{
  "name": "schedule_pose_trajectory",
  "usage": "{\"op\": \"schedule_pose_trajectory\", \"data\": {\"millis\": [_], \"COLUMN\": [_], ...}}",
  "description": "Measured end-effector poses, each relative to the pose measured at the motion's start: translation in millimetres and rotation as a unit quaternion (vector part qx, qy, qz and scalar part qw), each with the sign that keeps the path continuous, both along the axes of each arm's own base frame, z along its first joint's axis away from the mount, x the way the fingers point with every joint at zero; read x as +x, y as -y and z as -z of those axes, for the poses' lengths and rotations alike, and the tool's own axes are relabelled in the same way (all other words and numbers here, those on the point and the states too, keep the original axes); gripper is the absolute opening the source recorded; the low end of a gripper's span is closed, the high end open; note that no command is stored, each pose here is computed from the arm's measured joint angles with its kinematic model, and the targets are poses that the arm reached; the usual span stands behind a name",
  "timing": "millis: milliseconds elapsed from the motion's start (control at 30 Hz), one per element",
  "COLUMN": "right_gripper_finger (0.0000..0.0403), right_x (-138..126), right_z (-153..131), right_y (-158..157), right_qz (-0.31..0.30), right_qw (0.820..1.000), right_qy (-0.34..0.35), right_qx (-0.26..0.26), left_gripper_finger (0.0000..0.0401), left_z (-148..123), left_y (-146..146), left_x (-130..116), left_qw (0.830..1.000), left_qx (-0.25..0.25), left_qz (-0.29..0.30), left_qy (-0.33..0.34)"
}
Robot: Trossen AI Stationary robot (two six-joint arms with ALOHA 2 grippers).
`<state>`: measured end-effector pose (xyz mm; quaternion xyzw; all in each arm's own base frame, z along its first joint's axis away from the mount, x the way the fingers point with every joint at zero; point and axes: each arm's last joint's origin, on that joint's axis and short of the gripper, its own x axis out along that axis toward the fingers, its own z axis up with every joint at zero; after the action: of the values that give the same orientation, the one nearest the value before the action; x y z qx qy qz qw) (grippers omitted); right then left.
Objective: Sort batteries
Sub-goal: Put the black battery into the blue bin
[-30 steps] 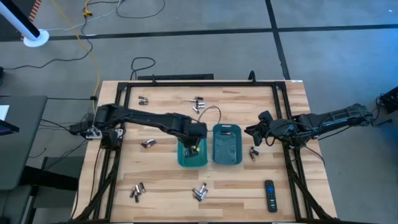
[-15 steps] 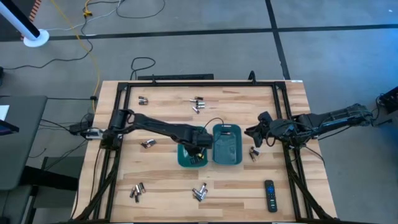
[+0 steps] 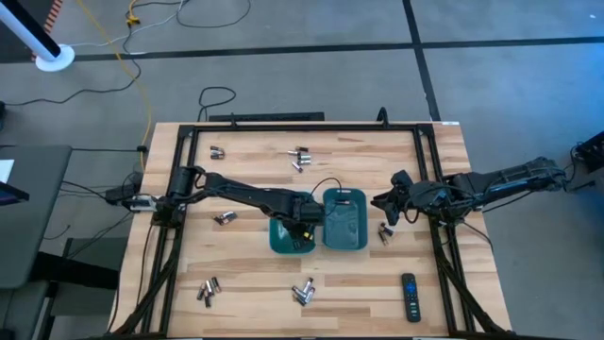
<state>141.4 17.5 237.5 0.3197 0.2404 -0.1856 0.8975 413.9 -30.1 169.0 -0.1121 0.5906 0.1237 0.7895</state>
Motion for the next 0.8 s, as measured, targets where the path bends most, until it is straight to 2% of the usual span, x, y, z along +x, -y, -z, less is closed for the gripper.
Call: {"op": "schedule_pose_trajectory", "data": {"millis": [233,367,567,800], "right_gripper_finger": [0.0127,0.0127,0.0127,0.0127], "right_x": [0.0,0.0,0.5,1.9], "right_z": [0.0,-0.1,-0.7,-2.7], "right_y": [0.0,0.0,0.0,-0.2], "right_qz": [0.000,0.001,0.001,0.001], "right_qw": [1.000,1.000,1.000,1.000], "right_qy": [0.000,0.001,0.005,0.017], "right_qx": [0.000,0.001,0.002,0.005], "left_gripper_finger": [0.0153,0.0152,0.0151,0.0151], "left_z": [-15.2,-43.9,-89.5,-120.8], "left_y": [-0.7,-1.5,-4.3,-5.7], "left_x": [-3.5,-10.4,-26.5,-41.9], "left_qw": [1.000,0.999,0.993,0.988], "left_qx": [0.001,0.003,0.035,0.036], "left_qz": [0.007,0.007,0.018,0.016], "left_qy": [0.015,0.053,0.111,0.152]}}
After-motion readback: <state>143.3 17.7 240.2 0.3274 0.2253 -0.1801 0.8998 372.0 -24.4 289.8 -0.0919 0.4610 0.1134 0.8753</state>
